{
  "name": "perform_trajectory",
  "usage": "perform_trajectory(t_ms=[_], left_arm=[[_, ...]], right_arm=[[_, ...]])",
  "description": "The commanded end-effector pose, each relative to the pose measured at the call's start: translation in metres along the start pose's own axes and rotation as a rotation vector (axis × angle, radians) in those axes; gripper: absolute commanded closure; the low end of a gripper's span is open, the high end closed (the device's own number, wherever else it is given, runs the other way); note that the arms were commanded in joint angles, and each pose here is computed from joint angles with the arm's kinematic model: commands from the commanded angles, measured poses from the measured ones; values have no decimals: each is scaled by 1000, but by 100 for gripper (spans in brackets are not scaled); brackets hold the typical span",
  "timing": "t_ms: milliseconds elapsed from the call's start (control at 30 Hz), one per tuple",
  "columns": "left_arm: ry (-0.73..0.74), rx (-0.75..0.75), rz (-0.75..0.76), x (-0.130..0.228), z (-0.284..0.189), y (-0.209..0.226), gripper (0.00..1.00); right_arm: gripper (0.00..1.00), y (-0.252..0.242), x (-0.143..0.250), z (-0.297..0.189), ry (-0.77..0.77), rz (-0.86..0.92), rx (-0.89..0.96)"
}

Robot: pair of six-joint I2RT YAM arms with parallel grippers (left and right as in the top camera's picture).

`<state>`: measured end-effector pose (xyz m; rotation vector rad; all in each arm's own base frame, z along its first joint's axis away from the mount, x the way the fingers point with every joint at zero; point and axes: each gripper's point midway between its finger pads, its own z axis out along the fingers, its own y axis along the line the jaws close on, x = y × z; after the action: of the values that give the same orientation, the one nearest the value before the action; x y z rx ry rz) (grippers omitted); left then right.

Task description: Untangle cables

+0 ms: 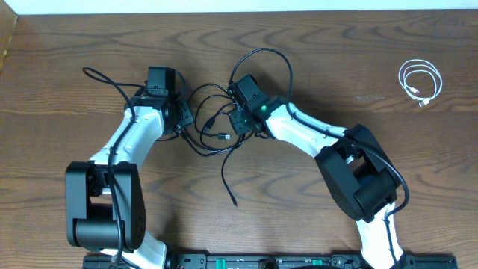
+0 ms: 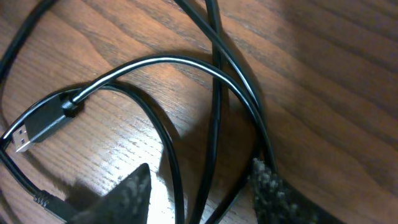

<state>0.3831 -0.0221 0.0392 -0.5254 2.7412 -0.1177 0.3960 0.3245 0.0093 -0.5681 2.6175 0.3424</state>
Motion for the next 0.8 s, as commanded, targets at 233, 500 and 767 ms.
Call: perform_trajectory(t_ms=[233, 500, 767], left_arm=[[-5, -5, -13, -1, -2, 2, 70], [-5, -5, -13, -1, -2, 2, 69], [-5, -5, -13, -1, -2, 2, 62]], right_arm=[[71, -1, 5, 9, 12, 4, 15], [63, -1, 5, 9, 11, 4, 15], [72, 6, -29, 7, -125, 4, -19]])
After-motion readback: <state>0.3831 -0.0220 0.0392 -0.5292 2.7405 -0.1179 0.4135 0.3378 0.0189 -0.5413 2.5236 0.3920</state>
